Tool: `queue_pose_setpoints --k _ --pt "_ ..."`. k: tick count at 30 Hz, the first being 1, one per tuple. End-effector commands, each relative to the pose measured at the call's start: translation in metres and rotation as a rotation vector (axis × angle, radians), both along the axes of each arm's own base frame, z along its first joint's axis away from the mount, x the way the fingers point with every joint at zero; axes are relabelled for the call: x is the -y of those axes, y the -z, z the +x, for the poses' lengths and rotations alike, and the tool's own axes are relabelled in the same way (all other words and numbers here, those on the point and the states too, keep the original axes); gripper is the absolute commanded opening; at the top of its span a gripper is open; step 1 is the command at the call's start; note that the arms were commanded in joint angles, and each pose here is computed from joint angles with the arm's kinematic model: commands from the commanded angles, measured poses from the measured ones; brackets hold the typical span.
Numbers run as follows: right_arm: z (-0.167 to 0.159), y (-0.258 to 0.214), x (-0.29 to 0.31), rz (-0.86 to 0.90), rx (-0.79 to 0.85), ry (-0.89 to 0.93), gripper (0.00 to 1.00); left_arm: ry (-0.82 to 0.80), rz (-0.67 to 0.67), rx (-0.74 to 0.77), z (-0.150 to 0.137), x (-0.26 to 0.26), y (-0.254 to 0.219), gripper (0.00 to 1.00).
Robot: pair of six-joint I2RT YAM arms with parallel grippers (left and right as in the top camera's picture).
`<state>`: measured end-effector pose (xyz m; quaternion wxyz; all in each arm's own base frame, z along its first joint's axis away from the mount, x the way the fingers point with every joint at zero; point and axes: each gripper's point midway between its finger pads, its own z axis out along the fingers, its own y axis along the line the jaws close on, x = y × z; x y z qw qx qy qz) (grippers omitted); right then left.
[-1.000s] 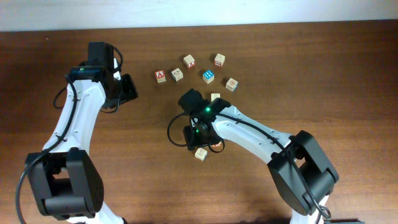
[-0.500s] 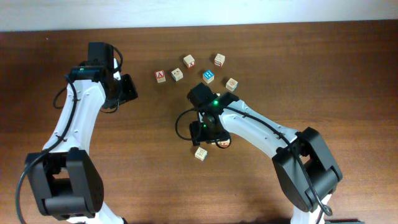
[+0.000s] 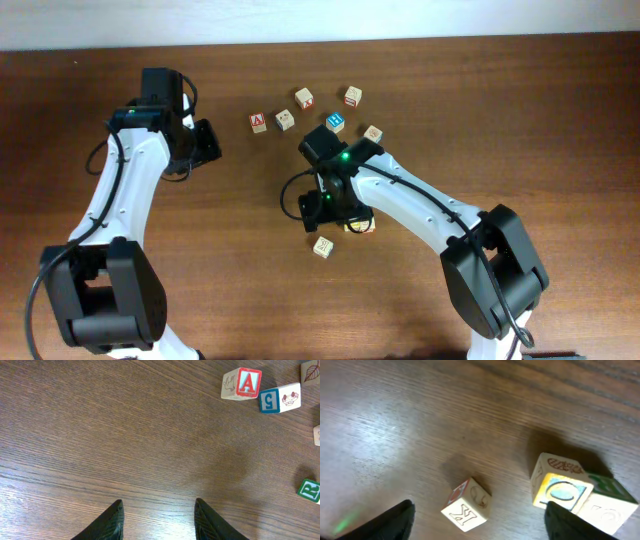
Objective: Rotate 3 blocks
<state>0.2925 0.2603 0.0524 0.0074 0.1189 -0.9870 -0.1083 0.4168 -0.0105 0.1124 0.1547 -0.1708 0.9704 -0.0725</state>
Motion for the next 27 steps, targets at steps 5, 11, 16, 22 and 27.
queue_pose_setpoints --k 5,11,16,22,27 --pt "-0.023 -0.009 -0.044 0.082 0.033 -0.270 0.74 0.046 0.034 0.024 0.003 -0.004 -0.005 0.43" --pt "-0.054 0.005 -0.070 0.023 0.096 -0.440 0.58 0.046 0.034 0.024 0.004 -0.004 -0.005 0.45" --pt "-0.067 0.033 -0.061 -0.045 0.001 -0.365 0.57 0.046 0.034 0.022 0.003 -0.004 -0.005 0.45" --pt "-0.063 0.039 -0.048 -0.083 -0.040 -0.271 0.57 0.039 0.054 0.017 0.002 -0.008 -0.005 0.46" --pt "-0.056 0.041 -0.047 -0.096 -0.011 -0.264 0.57 0.039 0.054 0.017 0.002 -0.008 -0.005 0.46"
